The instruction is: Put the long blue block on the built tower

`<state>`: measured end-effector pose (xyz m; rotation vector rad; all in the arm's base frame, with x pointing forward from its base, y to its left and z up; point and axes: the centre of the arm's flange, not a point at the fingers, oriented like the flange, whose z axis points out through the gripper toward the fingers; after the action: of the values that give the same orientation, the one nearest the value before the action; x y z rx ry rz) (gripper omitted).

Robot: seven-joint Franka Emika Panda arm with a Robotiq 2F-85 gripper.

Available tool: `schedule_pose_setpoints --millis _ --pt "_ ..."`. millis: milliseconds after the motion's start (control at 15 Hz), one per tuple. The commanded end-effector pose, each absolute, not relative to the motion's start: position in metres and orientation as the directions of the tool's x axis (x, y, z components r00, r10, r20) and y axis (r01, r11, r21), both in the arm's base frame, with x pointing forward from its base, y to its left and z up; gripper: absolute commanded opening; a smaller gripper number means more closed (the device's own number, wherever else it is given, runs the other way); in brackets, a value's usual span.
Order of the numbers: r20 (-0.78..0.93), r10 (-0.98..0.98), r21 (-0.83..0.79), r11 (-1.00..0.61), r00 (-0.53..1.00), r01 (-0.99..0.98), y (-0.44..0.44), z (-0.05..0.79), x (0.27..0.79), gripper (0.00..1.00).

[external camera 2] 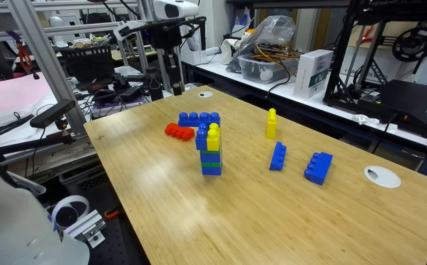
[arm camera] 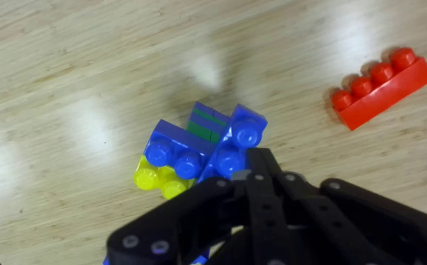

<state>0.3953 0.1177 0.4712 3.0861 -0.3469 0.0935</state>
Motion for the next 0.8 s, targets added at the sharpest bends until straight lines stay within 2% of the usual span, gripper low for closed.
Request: schedule_pose_setpoints --millis 0,200,600,667,733 --pt "0.003 -0.029 0.033 -0.999 1.000 -0.029 0.124 0.483 0.367 0.00" --pt "-0.043 0.132 0.059 -0.989 0.990 0.134 0.125 0.488 0.354 0.00" --pt "-0.105 0.263 0.039 -0.963 0.959 0.268 0.101 0.484 0.350 0.00" --pt "-0.125 0.272 0.028 -0.960 0.954 0.278 0.095 0.483 0.349 0.26" --pt "-0.136 0.285 0.023 -0.957 0.949 0.290 0.093 0.481 0.348 0.27"
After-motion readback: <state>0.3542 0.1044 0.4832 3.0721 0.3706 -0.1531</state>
